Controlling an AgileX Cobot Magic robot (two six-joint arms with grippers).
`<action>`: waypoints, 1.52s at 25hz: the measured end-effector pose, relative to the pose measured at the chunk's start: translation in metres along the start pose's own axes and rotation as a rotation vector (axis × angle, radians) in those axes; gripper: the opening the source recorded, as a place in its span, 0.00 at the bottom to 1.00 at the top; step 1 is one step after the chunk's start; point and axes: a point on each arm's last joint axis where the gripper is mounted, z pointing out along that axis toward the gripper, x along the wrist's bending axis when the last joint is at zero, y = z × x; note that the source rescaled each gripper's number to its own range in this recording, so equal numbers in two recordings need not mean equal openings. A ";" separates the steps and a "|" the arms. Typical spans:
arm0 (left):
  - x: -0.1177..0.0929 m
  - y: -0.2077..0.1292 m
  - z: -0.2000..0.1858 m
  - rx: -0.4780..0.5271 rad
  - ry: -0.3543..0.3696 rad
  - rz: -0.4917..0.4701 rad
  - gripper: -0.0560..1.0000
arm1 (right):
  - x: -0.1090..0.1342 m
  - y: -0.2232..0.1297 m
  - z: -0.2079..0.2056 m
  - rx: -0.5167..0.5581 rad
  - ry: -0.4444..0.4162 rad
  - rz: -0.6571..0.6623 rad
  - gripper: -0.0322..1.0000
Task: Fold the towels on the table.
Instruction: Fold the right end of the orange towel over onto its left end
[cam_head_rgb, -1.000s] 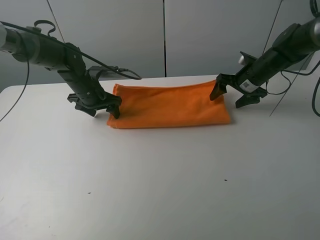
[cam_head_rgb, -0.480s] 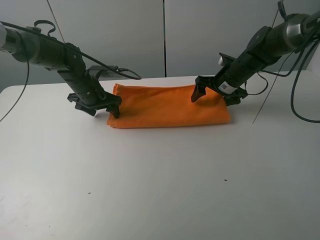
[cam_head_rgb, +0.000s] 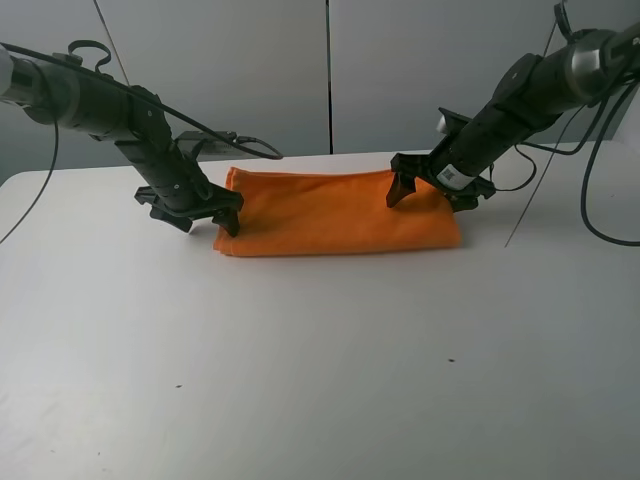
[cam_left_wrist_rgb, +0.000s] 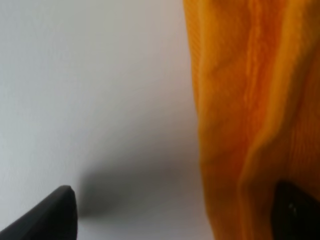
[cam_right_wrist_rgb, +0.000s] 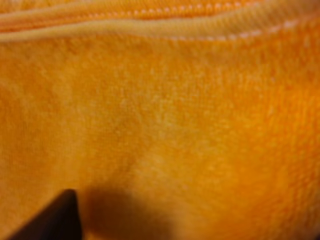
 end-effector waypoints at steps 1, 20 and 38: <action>0.000 0.000 0.000 0.000 0.000 0.000 0.99 | -0.001 -0.001 0.002 0.009 -0.008 -0.006 0.53; 0.000 0.000 0.000 -0.004 -0.001 -0.002 0.99 | 0.015 -0.006 -0.015 0.082 0.078 0.149 0.05; 0.000 0.001 0.000 -0.006 0.000 0.000 0.99 | 0.068 0.008 -0.022 0.053 0.238 0.263 0.05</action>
